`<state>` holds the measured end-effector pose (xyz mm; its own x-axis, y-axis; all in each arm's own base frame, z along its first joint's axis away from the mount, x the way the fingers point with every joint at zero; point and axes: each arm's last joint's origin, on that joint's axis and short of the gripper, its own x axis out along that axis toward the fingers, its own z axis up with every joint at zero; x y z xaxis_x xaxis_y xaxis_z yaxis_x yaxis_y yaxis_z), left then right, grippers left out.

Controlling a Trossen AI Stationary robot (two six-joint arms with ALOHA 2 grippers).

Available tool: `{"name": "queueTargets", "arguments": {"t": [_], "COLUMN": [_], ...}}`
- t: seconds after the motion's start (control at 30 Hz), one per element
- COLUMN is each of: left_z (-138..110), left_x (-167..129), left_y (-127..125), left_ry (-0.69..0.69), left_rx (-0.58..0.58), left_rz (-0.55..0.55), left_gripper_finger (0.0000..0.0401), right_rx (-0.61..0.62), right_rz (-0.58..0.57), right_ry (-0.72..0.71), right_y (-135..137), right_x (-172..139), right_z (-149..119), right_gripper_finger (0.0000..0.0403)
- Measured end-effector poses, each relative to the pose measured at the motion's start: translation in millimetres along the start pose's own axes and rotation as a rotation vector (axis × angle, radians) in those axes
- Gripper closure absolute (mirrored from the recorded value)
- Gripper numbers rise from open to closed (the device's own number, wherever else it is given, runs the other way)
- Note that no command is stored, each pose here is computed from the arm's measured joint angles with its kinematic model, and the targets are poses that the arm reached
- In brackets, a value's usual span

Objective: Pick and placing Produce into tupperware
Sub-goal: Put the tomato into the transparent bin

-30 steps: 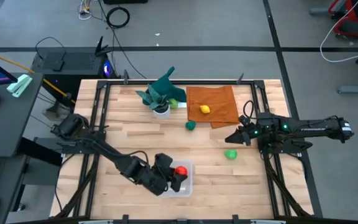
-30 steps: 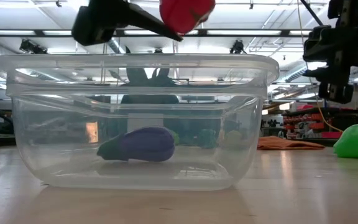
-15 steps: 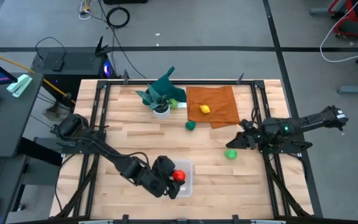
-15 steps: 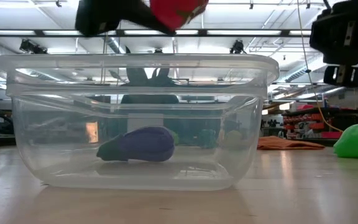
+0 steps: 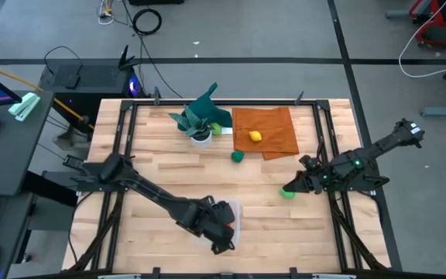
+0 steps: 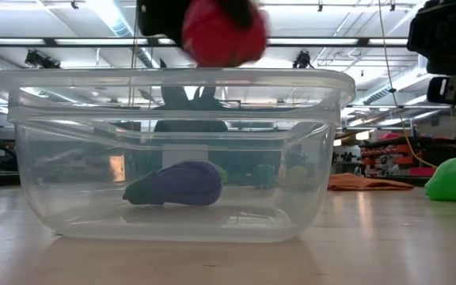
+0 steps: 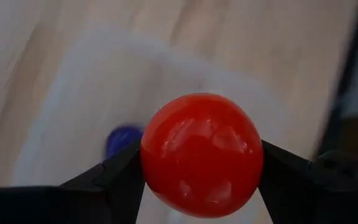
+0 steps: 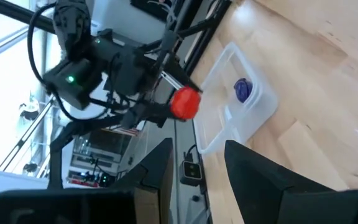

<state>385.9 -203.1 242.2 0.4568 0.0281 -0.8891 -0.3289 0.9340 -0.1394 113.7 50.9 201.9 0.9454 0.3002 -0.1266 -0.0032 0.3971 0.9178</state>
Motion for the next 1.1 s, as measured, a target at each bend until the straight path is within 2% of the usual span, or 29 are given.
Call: {"name": "queueTargets", "arguments": {"t": [0.17,0.77,0.93,1.1], "left_z": [-3.1,-3.1,5.2,9.3], "left_x": [11.3,32.9,42.0,49.2], "left_y": [4.7,9.0,18.4,26.2], "left_ry": [0.115,0.224,0.261,0.297], "left_rx": [0.076,0.180,0.108,-0.044], "left_rz": [0.106,0.049,0.032,0.048], "left_gripper_finger": [0.0137,0.0136,0.0134,0.0135], "right_rx": [0.004,-0.005,-0.005,-0.006], "right_rz": [-0.005,-0.042,-0.043,-0.046], "right_ry": [0.008,-0.017,-0.017,-0.016], "right_y": [1.1,-0.2,-0.3,-0.5], "right_x": [0.7,4.3,5.3,5.7], "right_z": [-4.7,-8.7,-8.9,-9.1], "right_gripper_finger": [0.0291,0.0291,0.0291,0.0291]}}
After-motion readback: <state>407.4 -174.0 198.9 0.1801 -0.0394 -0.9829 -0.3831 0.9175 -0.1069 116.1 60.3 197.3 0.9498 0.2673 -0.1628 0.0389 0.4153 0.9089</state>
